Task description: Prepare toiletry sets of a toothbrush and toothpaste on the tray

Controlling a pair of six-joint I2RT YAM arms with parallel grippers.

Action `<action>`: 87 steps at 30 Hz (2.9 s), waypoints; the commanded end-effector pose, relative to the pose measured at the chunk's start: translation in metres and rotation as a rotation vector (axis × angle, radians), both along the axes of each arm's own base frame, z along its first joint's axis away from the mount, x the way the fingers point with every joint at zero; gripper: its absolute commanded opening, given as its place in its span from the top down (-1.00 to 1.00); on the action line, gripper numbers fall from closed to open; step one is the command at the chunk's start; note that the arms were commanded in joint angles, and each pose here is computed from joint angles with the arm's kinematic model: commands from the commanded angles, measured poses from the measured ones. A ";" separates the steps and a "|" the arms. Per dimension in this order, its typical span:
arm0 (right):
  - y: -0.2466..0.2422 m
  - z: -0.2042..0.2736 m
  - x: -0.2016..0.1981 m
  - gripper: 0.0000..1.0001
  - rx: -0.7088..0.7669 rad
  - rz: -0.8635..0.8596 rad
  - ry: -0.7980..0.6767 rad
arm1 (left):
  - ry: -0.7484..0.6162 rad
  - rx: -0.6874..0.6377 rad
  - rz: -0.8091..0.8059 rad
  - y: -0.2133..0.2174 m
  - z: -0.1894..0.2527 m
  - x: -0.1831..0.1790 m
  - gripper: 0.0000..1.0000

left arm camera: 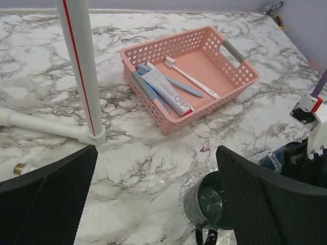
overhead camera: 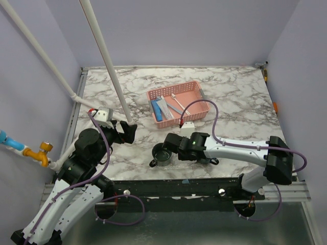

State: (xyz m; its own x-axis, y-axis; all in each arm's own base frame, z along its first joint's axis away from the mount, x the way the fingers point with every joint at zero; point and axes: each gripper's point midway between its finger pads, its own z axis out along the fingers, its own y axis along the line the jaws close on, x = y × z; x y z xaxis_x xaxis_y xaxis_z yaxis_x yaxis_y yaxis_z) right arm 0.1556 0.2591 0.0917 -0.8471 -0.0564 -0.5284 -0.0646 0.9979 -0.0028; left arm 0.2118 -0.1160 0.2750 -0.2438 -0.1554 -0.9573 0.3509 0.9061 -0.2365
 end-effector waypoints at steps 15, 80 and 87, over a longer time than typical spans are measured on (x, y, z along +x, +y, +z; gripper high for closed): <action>0.004 0.048 0.016 0.33 0.011 -0.018 -0.110 | -0.018 -0.020 -0.019 -0.003 0.007 -0.002 -0.97; 0.078 -0.044 0.264 -0.27 0.078 0.265 0.039 | 0.003 0.042 -0.078 -0.016 -0.007 0.006 -0.97; 0.075 -0.058 0.262 -0.03 0.073 0.260 0.067 | 0.003 0.043 -0.078 -0.016 -0.007 0.006 -0.97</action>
State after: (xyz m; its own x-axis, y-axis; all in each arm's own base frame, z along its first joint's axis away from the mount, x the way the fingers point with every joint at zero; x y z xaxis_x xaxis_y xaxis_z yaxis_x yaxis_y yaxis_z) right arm 0.4167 0.3327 0.0427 -0.8351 -0.2310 -0.4992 -0.3034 0.9505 0.0677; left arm 0.2171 -0.1287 0.2681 -0.2654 -0.1019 -0.9587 0.4005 0.8929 -0.2058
